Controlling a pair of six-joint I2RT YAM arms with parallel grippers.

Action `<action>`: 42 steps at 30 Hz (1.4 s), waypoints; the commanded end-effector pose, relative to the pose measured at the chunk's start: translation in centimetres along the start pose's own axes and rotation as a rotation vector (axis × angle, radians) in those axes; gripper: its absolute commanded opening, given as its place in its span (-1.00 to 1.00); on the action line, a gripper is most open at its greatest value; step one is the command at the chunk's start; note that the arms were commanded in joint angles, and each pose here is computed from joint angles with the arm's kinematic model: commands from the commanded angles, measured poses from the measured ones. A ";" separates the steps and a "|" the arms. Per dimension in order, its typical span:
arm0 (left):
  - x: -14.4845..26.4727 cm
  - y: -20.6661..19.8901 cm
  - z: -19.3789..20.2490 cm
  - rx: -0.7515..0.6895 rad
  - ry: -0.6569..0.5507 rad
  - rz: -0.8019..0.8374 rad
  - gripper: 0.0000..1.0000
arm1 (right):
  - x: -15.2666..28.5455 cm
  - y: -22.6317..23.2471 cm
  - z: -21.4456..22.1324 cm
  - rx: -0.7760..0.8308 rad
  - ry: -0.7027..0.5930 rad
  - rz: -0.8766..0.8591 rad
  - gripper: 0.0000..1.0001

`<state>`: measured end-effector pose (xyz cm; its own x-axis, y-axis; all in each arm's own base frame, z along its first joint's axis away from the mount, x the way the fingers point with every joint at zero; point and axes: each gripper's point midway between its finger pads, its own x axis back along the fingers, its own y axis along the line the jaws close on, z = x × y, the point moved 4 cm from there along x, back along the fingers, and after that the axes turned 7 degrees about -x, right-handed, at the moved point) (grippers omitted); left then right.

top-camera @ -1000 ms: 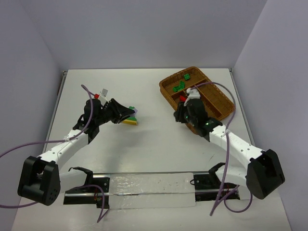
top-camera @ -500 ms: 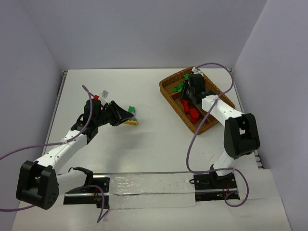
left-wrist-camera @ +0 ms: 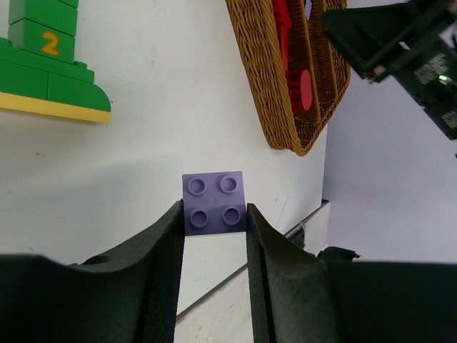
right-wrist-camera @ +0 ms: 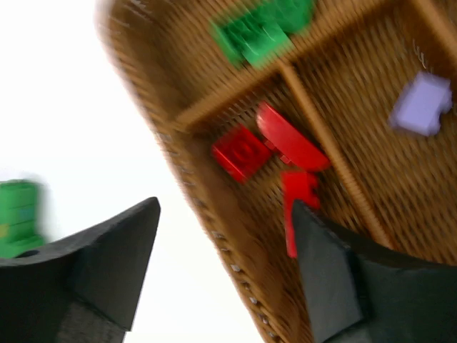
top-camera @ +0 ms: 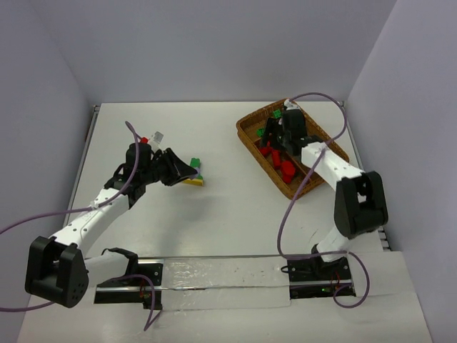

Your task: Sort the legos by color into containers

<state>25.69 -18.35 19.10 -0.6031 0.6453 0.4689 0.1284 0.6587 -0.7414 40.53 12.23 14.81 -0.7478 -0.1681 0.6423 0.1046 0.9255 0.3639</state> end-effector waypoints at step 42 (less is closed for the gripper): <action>-2.6 -2.1 0.0 -0.089 0.183 0.127 -0.99 | 8.5 19.5 13.0 0.423 0.022 -0.773 0.58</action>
<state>26.25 -21.02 16.96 -0.3899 0.7686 0.5072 0.2043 0.6092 -0.7662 26.23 31.88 15.56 -0.4494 -0.7777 0.4395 -0.6413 0.6234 0.4474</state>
